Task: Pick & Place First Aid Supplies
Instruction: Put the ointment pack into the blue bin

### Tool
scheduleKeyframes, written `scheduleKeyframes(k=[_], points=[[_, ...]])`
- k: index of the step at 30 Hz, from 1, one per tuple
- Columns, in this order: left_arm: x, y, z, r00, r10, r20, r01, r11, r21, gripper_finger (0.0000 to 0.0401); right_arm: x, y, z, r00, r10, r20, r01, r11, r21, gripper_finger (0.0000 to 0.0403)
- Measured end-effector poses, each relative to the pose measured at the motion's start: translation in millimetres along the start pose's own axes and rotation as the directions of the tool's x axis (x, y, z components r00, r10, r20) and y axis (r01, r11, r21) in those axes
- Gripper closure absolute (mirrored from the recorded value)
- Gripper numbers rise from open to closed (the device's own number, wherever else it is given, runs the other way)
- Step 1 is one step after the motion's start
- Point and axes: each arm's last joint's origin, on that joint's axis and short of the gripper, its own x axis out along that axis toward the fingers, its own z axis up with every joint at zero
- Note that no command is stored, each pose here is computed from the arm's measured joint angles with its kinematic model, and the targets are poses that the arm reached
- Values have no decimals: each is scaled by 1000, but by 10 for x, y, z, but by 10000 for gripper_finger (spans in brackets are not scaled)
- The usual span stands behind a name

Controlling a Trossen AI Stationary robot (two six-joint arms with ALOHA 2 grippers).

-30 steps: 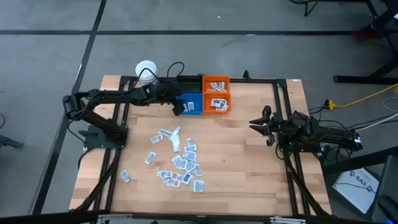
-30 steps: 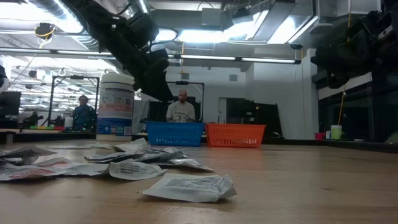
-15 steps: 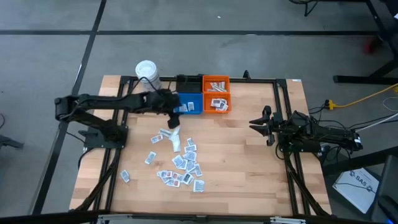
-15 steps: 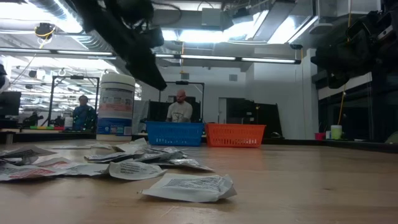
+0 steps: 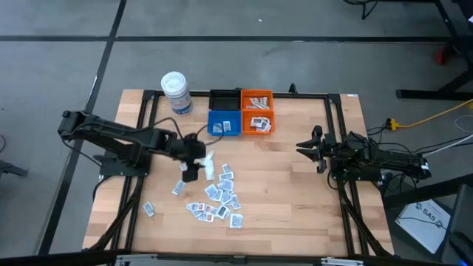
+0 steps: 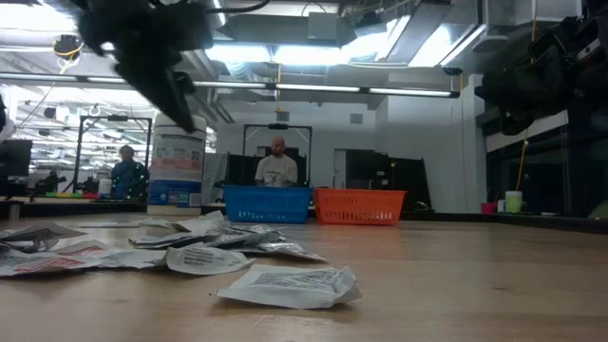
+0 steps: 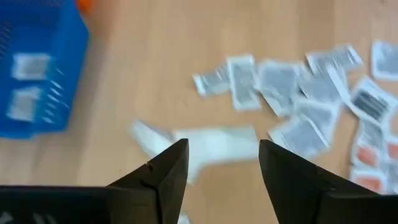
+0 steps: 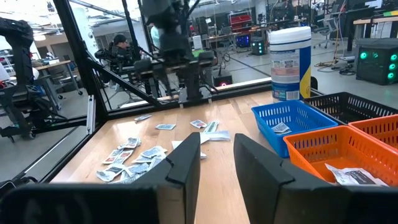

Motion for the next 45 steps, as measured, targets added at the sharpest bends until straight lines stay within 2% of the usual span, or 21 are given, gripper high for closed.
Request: scheduleKeyframes(k=[6,10,15,18,23,26,30,37,45], points=[[-38,-231,-163,995,-8,-100,17,996,90,212,0,0,1,1000,-1,0,1,1000,0,303],[-56,-334,-185,997,9,-74,3,986,168,212,0,0,0,1000,0,0,0,1000,0,303],[-68,-403,-175,999,10,-32,0,949,314,212,0,0,0,1000,0,0,0,1000,0,303],[-48,-395,-191,998,21,-56,1,933,360,212,0,0,0,1000,-1,0,1,1000,0,303],[21,-278,-282,975,79,-205,-33,975,221,212,0,0,1,1000,0,0,0,1000,0,303],[74,-248,-286,967,100,-233,-60,983,171,212,0,0,0,1000,0,0,0,1000,0,303],[163,-225,-279,960,114,-257,-78,986,145,212,0,0,0,1000,0,0,0,1000,0,303],[347,-125,-325,914,164,-371,-150,986,68,212,0,0,0,1000,0,0,0,1000,0,303],[561,116,-434,859,172,-483,-229,971,-61,212,0,0,1,1000,0,0,0,1000,0,303]])
